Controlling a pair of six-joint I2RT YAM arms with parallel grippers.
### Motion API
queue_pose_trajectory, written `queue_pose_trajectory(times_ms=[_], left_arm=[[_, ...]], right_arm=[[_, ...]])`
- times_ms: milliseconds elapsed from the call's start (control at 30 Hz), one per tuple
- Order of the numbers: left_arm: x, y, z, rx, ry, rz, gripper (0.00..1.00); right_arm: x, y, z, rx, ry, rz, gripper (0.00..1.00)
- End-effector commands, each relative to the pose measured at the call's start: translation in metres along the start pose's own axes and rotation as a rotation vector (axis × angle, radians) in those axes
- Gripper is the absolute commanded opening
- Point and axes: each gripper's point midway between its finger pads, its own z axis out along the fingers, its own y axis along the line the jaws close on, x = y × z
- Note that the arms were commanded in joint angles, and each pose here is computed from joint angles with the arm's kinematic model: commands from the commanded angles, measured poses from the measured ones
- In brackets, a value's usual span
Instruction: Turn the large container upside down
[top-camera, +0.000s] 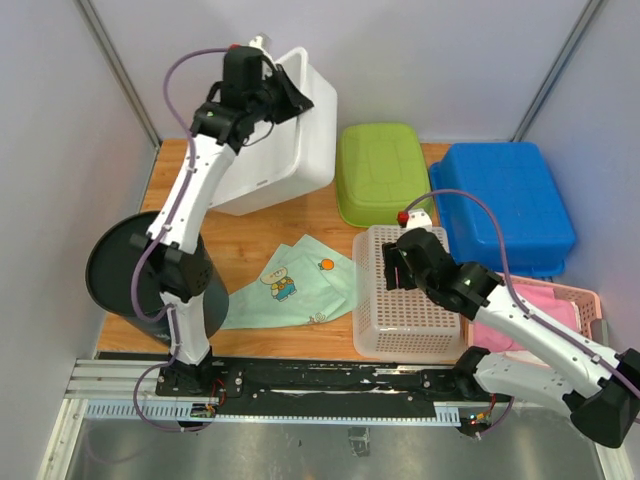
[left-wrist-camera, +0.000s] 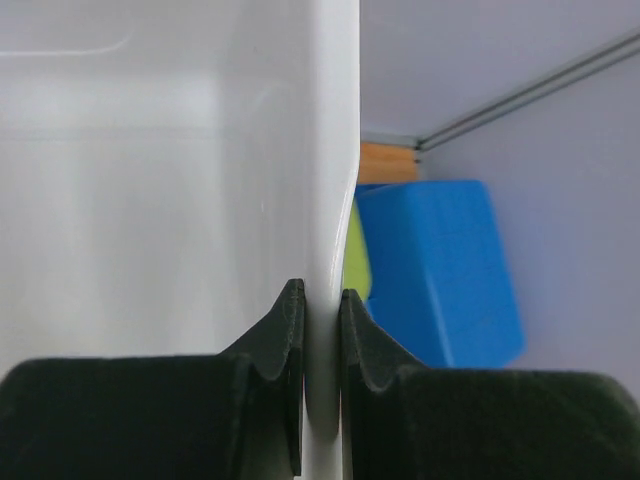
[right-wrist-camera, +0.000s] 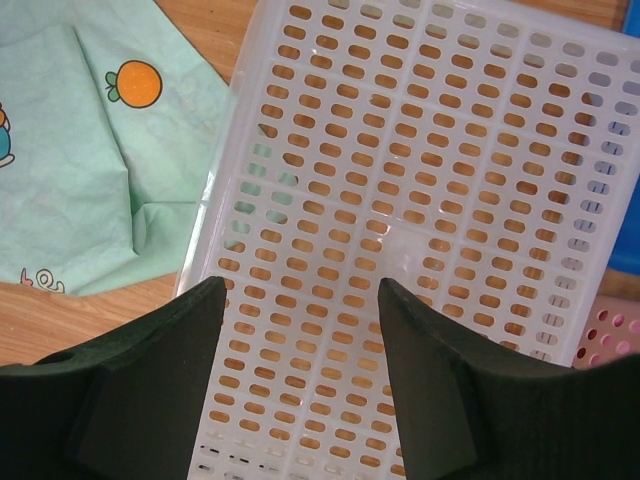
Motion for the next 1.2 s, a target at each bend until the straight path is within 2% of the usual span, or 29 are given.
queue_pose_trajectory(times_ms=[0, 233, 433, 567, 700, 833, 933, 1067, 1167], left_arm=[[-0.066, -0.074, -0.076, 0.353, -0.135, -0.076, 0.00], [-0.082, -0.096, -0.110, 0.602, -0.094, -0.235, 0.00], [-0.071, -0.083, -0.101, 0.667, -0.017, -0.365, 0.00], [-0.058, -0.058, -0.095, 0.678, 0.023, -0.473, 0.00], [-0.050, -0.019, -0.093, 0.643, 0.012, -0.576, 0.00], [-0.047, 0.023, -0.085, 0.563, 0.015, -0.592, 0.01], [-0.039, 0.059, -0.074, 0.473, 0.043, -0.555, 0.12], [-0.030, 0.102, -0.069, 0.426, 0.098, -0.475, 0.41], [-0.025, 0.136, -0.063, 0.351, 0.135, -0.428, 0.55]], right_arm=[[-0.013, -0.017, -0.012, 0.059, -0.052, 0.054, 0.64], [-0.011, -0.018, -0.013, 0.056, -0.064, 0.095, 0.64], [-0.022, -0.013, -0.017, 0.034, -0.095, 0.119, 0.64], [-0.033, -0.008, -0.020, 0.010, -0.124, 0.132, 0.64], [-0.046, -0.001, -0.020, -0.017, -0.160, 0.158, 0.64], [-0.063, 0.013, -0.020, -0.074, -0.193, 0.192, 0.64], [-0.077, 0.024, -0.021, -0.113, -0.213, 0.204, 0.64], [-0.085, 0.031, -0.019, -0.133, -0.215, 0.203, 0.64], [-0.083, 0.034, -0.015, -0.140, -0.201, 0.198, 0.64]])
